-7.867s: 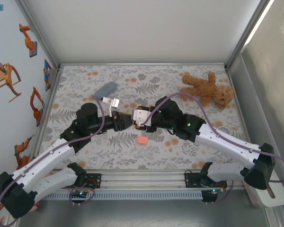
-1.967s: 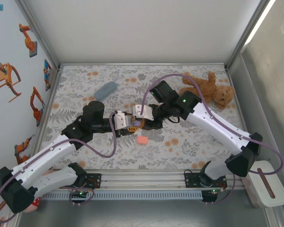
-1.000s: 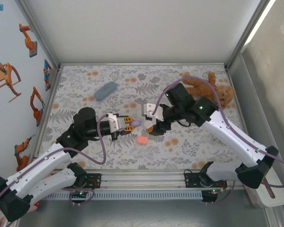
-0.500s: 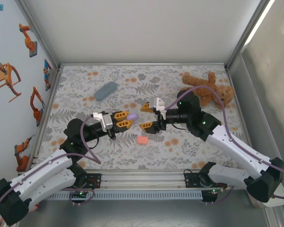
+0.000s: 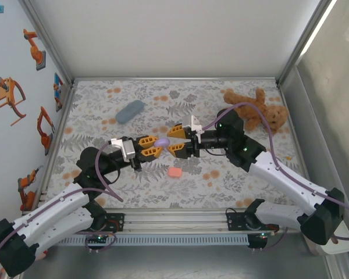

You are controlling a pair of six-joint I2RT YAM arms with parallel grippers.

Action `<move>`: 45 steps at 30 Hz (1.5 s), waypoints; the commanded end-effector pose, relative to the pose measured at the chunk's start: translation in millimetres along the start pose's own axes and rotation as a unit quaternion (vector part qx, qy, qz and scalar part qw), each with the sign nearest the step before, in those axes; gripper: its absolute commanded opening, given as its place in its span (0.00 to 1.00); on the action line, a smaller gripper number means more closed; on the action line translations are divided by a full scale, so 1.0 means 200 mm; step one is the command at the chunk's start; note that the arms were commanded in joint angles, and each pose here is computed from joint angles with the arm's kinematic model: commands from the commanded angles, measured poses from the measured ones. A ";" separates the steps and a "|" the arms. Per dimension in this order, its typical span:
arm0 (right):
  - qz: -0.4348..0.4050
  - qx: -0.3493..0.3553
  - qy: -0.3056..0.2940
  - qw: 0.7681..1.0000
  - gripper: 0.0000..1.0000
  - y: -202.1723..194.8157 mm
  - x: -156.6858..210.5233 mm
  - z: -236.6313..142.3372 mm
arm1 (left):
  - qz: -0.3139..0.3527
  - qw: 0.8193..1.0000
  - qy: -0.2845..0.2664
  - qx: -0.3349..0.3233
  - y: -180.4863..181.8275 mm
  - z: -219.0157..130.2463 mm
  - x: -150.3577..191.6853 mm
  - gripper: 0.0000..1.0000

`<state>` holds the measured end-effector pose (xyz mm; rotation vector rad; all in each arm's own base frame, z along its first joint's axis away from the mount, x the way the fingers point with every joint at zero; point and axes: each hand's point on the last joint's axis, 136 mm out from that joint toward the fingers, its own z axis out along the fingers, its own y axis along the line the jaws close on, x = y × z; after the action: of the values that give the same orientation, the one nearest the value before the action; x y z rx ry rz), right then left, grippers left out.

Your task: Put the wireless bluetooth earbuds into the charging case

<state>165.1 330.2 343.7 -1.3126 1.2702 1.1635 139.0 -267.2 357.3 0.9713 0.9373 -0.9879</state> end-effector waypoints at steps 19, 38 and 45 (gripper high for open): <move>-0.019 -0.010 0.033 0.999 0.17 0.07 -0.07 -0.04 | 0.018 1.000 0.018 0.007 -0.02 -0.02 -0.03 0.41; -0.040 -0.059 0.092 0.993 0.16 0.16 -0.03 0.00 | 0.006 0.997 0.065 0.029 -0.07 -0.04 0.00 0.44; -0.047 -0.049 0.086 0.994 0.17 0.15 -0.04 0.00 | 0.002 0.997 0.071 0.040 -0.08 -0.03 0.02 0.36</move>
<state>138.1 329.9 335.5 -1.5593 1.3422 1.0934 129.7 -266.8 333.7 1.1057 1.0708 -0.9695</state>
